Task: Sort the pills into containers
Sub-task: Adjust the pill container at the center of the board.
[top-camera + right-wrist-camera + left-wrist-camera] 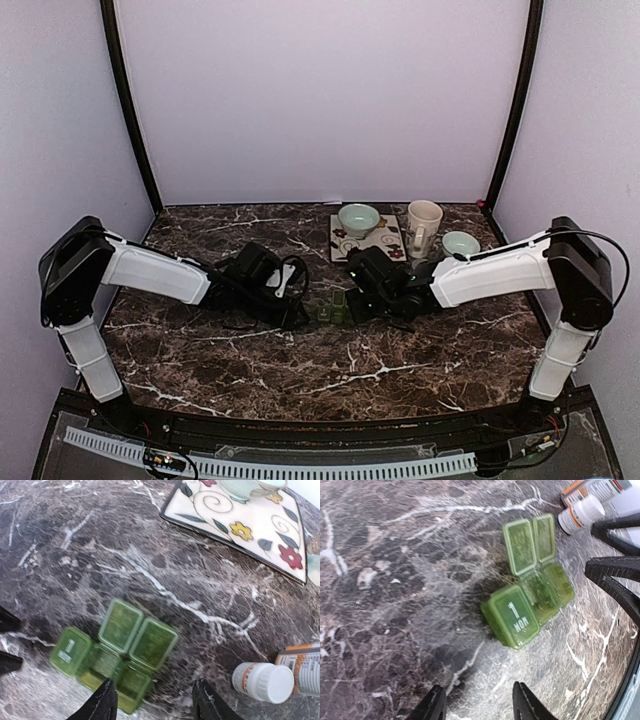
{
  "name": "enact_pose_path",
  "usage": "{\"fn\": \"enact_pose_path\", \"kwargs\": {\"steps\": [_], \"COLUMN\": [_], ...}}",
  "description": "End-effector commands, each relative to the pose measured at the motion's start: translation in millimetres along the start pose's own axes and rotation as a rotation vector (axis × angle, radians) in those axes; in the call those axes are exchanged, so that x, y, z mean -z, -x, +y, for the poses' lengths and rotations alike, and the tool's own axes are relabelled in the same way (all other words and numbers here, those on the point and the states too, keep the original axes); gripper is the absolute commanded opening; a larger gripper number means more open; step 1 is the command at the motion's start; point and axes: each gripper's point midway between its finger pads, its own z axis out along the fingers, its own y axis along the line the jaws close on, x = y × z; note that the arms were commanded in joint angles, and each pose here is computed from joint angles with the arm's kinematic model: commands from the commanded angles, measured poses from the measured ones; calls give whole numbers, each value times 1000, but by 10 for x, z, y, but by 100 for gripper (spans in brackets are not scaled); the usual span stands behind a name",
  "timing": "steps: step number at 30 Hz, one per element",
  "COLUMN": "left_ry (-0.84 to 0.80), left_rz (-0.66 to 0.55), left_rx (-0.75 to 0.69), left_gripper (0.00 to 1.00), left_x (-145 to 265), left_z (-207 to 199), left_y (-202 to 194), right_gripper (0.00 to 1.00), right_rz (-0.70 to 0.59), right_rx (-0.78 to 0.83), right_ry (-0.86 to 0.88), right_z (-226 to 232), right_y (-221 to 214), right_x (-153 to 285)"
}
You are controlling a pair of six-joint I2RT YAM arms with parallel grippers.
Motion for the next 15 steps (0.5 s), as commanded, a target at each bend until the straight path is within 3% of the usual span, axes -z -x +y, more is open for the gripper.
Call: {"fn": "enact_pose_path", "kwargs": {"steps": [1,6,15], "left_ry": [42,87,90], "left_rz": [-80,-93,-74], "left_rx": [13,33,40], "left_gripper": [46,42,40], "left_x": [141,75,-160], "left_z": [19,102,154], "left_y": [148,213,277], "right_gripper": [46,28,21], "right_rz": [-6,14,49], "right_rx": [-46,-43,-38], "right_ry": [-52,-74,-95], "right_z": [-132,-165,-179], "right_y": [-97,-185,-325], "right_x": [54,6,-126]}}
